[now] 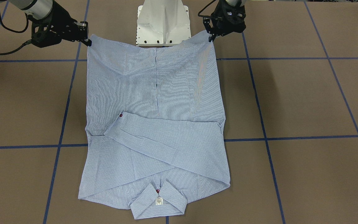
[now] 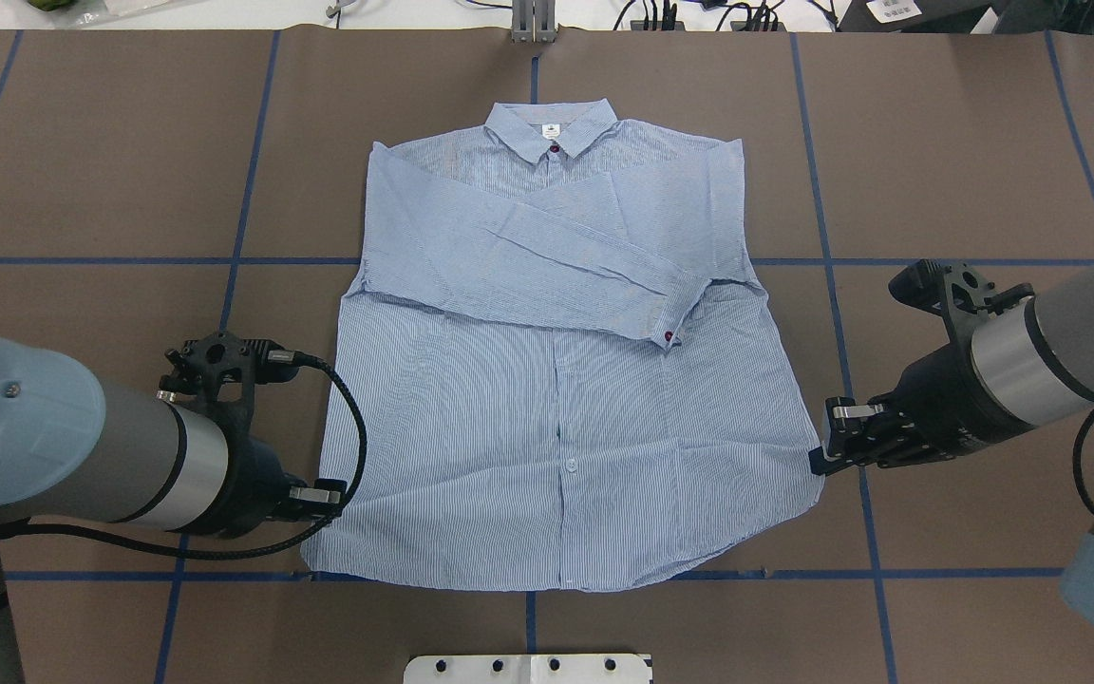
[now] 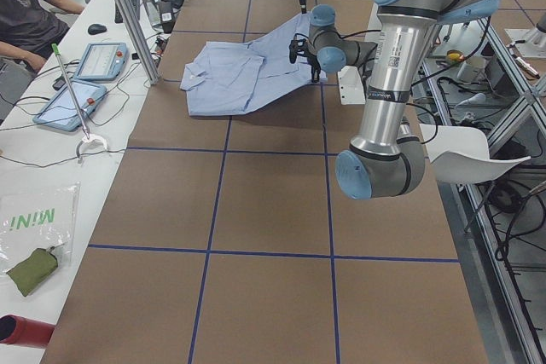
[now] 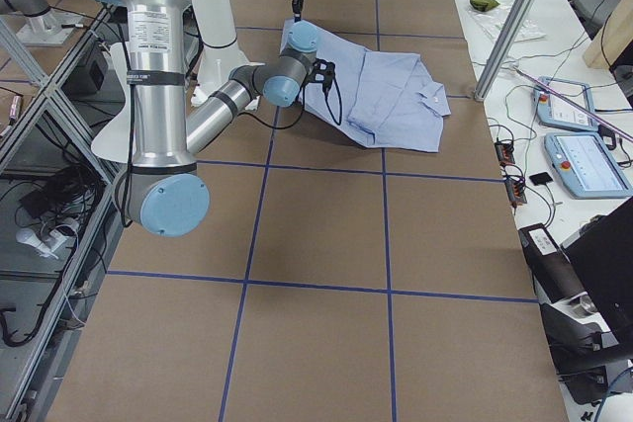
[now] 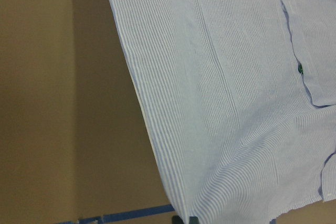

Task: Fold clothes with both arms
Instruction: 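Lift both hem corners with both grippers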

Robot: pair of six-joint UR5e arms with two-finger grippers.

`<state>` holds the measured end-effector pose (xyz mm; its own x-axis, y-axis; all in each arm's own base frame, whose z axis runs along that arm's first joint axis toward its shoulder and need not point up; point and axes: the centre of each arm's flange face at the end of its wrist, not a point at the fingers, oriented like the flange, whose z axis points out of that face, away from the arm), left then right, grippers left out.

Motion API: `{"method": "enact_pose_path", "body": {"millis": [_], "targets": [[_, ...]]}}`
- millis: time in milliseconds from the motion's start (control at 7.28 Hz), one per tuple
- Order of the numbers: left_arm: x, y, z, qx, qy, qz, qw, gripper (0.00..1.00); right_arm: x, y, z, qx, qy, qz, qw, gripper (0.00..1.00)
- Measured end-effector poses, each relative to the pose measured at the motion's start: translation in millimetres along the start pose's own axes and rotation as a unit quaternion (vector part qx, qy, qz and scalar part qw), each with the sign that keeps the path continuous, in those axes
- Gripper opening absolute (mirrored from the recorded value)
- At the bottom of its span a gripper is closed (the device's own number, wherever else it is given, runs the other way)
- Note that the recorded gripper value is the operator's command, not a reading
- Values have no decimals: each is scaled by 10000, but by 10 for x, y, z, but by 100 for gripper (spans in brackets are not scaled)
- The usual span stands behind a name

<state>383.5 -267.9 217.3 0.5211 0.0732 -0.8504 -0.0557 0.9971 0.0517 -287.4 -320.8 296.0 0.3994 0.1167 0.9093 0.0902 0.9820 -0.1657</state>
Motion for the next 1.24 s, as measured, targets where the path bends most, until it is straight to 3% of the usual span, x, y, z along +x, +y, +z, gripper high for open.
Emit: {"method": "enact_pose_path", "body": {"millis": [549, 962, 1236], "targets": [[-11, 201, -24, -384, -343, -199, 9985, 0, -7, 93, -249, -340, -234, 14, 9991, 0], [1, 161, 78, -417, -464, -126, 9980, 0, 65, -38, -255, -263, -198, 136, 9994, 0], [-29, -171, 138, -208, -568, -7, 9982, 0, 175, -236, -246, -138, -131, 160, 9997, 0]]}}
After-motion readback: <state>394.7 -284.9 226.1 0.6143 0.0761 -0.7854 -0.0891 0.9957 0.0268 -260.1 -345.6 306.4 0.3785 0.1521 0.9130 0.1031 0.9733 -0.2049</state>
